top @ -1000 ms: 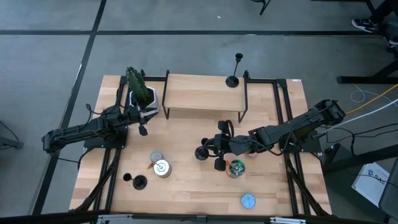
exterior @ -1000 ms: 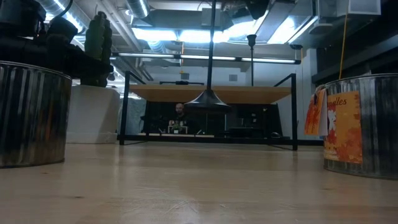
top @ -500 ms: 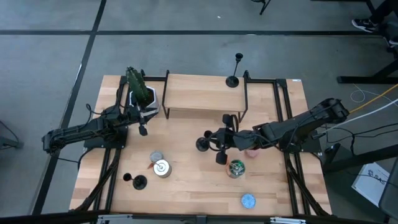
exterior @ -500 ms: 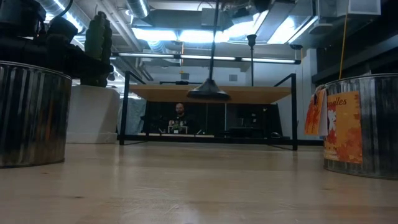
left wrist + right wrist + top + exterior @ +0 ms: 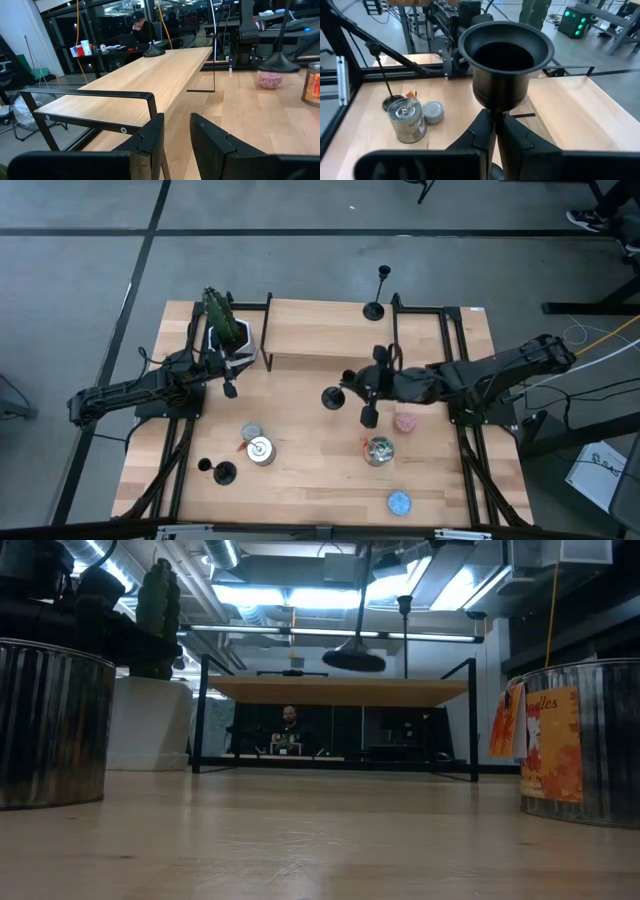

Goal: Pick & Place candle stick holders
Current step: Align the right black candle holder with the other black candle holder on the shelf

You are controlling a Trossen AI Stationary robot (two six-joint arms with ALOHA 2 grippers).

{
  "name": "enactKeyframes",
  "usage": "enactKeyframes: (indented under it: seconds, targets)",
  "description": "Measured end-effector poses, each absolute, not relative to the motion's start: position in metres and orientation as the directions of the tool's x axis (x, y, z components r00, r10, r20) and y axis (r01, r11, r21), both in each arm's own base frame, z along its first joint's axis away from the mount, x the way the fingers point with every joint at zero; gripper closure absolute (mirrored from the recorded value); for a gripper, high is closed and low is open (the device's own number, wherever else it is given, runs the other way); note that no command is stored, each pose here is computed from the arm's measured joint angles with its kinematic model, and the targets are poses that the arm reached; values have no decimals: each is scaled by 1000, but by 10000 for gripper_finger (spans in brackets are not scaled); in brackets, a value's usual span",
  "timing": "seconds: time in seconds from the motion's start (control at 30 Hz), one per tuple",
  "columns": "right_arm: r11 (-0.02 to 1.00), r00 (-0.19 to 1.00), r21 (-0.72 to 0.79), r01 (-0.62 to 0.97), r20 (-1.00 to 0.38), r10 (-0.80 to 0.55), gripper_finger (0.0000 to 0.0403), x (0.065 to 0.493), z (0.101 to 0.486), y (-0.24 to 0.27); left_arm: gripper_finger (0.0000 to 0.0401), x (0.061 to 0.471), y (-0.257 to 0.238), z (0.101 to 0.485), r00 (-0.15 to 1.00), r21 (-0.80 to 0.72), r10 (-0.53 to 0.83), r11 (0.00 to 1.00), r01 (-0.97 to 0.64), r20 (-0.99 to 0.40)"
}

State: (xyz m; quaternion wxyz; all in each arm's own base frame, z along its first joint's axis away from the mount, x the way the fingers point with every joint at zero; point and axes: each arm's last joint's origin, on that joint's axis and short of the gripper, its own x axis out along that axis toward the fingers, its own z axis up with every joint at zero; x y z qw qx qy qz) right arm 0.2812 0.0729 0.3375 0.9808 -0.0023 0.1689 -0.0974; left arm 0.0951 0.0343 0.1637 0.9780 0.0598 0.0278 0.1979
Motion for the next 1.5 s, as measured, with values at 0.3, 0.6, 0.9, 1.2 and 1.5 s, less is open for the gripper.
enactKeyframes:
  seconds: [0.3,0.6,0.9,1.2,1.5]
  targets:
    - [980,944,8,198,-271,-189,380,263,360,49,313,95,34,164,920,128,390,914,-384,-30]
    - [975,944,21,219,-256,-207,380,237,376,34,313,95,34,164,920,128,390,915,-384,-30]
    - [959,927,30,281,-266,-263,380,225,381,18,313,95,34,164,920,128,390,914,-384,-30]
    - [912,883,10,410,-253,-394,380,225,382,-5,313,95,34,164,920,128,390,915,-384,-29]
    - [864,836,-1,503,-252,-487,380,224,382,-31,313,95,34,164,920,128,390,914,-384,-29]
